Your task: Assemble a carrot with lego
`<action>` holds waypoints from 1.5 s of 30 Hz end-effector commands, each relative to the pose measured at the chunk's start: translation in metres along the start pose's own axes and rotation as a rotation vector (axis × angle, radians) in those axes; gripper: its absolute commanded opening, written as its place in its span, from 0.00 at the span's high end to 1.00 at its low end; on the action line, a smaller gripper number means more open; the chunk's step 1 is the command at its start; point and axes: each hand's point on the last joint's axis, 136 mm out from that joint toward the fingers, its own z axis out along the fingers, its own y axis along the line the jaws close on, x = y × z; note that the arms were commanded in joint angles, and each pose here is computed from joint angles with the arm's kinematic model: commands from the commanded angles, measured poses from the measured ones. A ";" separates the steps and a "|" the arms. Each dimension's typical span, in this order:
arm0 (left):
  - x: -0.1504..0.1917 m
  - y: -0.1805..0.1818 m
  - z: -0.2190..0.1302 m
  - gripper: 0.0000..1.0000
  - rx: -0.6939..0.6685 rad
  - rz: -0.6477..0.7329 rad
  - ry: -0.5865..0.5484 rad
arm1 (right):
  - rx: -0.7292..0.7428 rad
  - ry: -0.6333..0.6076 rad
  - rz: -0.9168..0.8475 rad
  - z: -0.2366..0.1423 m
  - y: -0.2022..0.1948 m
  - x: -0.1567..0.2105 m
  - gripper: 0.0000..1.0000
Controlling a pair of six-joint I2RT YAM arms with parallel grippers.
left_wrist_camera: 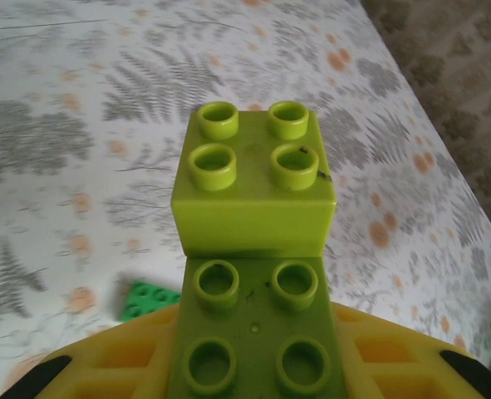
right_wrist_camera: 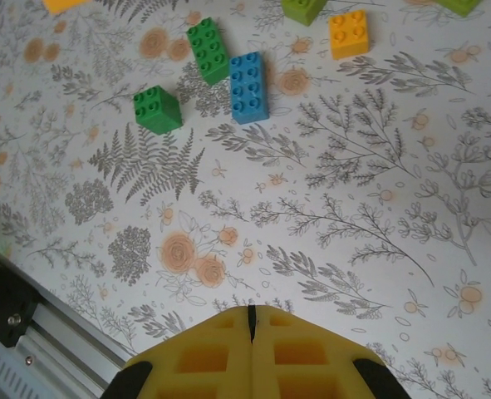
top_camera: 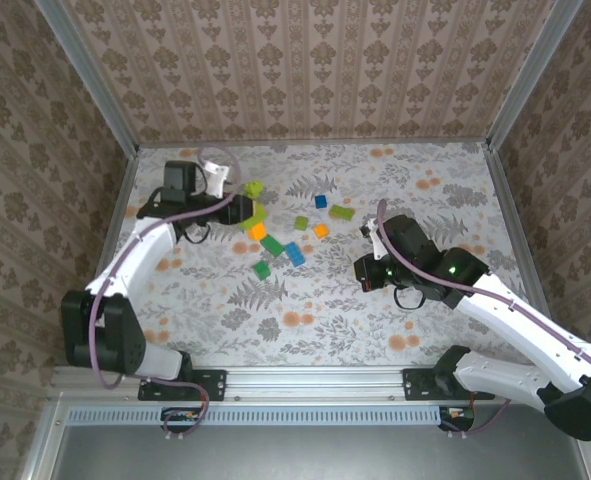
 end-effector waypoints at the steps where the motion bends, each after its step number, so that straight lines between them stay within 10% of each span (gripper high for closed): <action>1: -0.006 0.028 -0.009 0.65 0.010 -0.179 0.026 | -0.059 0.006 -0.029 0.004 0.009 0.001 0.97; 20: -0.004 0.147 0.042 0.64 -0.145 -0.364 0.358 | -0.117 0.074 -0.044 0.030 0.015 0.015 0.97; 45: 0.015 0.199 0.072 0.53 -0.183 -0.402 0.528 | -0.107 0.124 -0.040 0.048 0.008 0.032 0.97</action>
